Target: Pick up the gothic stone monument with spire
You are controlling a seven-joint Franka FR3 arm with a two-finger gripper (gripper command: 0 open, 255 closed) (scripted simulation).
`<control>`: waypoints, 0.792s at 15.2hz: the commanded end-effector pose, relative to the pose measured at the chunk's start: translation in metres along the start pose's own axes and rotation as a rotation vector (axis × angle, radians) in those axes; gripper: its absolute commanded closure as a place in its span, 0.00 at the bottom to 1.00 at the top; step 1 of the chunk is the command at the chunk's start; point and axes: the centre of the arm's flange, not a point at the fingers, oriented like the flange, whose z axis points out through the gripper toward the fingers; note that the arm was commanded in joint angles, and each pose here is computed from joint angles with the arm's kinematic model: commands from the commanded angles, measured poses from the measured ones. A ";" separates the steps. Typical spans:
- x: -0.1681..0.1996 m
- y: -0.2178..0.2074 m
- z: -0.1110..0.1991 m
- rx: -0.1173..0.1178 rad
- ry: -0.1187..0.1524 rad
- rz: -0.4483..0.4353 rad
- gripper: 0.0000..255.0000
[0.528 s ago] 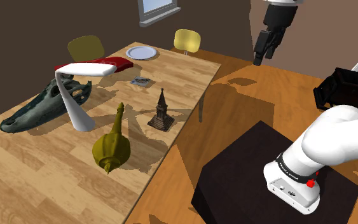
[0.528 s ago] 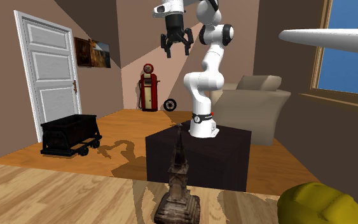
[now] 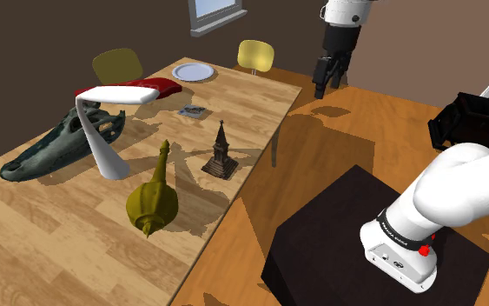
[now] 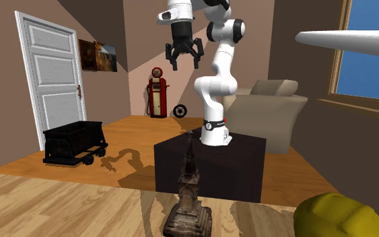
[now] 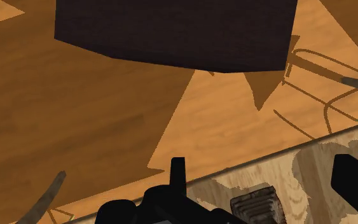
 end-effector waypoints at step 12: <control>0.143 -0.061 0.086 -0.043 -0.033 -0.116 0.00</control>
